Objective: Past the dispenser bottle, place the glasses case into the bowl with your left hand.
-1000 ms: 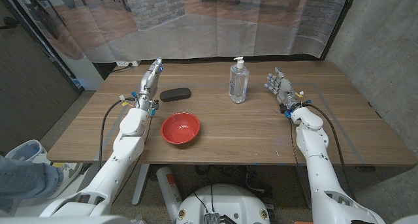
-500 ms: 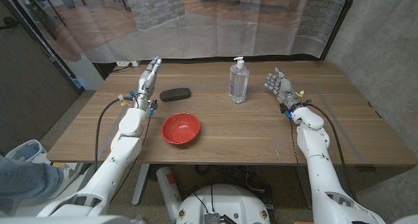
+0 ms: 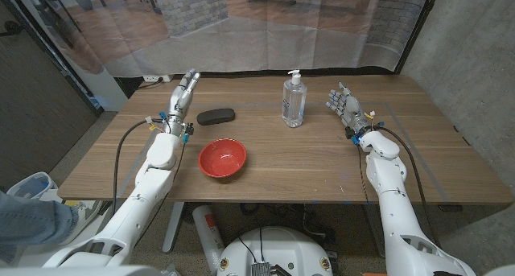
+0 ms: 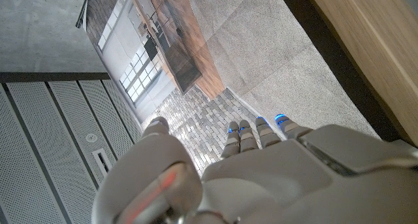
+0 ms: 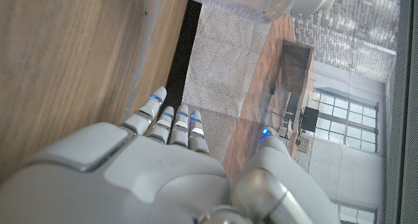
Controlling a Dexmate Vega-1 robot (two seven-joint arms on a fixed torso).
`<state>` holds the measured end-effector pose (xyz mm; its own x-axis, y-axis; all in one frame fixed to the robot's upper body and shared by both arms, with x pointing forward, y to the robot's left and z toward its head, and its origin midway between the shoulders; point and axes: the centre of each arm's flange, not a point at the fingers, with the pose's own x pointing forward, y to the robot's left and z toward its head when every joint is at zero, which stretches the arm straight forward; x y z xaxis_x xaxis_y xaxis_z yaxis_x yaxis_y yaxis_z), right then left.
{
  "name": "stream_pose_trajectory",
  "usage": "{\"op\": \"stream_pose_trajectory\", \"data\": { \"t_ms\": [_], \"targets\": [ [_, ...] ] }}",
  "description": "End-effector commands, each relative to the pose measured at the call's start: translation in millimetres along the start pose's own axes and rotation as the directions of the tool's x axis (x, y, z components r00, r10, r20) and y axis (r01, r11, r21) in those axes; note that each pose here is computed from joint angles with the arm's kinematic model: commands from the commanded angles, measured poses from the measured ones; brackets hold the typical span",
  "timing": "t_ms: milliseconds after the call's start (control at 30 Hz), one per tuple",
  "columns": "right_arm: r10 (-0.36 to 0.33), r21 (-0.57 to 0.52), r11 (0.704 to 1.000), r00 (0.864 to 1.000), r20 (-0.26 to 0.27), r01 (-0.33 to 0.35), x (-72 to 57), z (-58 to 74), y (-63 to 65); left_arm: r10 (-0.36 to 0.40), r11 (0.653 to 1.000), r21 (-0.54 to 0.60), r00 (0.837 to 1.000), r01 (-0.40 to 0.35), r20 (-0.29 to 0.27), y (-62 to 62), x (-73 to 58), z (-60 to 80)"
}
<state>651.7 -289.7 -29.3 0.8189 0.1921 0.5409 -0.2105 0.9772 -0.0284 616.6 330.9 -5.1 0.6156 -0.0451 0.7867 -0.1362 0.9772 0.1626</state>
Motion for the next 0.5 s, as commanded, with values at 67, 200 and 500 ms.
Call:
{"op": "stream_pose_trajectory", "data": {
  "t_ms": [67, 200, 500],
  "targets": [
    [0.000, 0.000, 1.000, 1.000, 0.002, 0.000, 0.3, -0.2, 0.1, 0.003, 0.999, 0.041, 1.000, -0.004, 0.012, -0.2, 1.1, 4.2],
    [-0.002, 0.008, 1.000, 1.000, 0.004, 0.002, 0.6, -2.5, -0.7, -0.003, 0.999, 0.048, 1.000, 0.002, 0.013, -2.8, 3.6, 5.8],
    [-0.004, 0.007, 1.000, 1.000, 0.010, 0.004, -0.1, -2.7, -3.7, -0.006, 0.998, 0.068, 1.000, 0.005, 0.016, -7.4, 4.4, 6.8]
  ]
}}
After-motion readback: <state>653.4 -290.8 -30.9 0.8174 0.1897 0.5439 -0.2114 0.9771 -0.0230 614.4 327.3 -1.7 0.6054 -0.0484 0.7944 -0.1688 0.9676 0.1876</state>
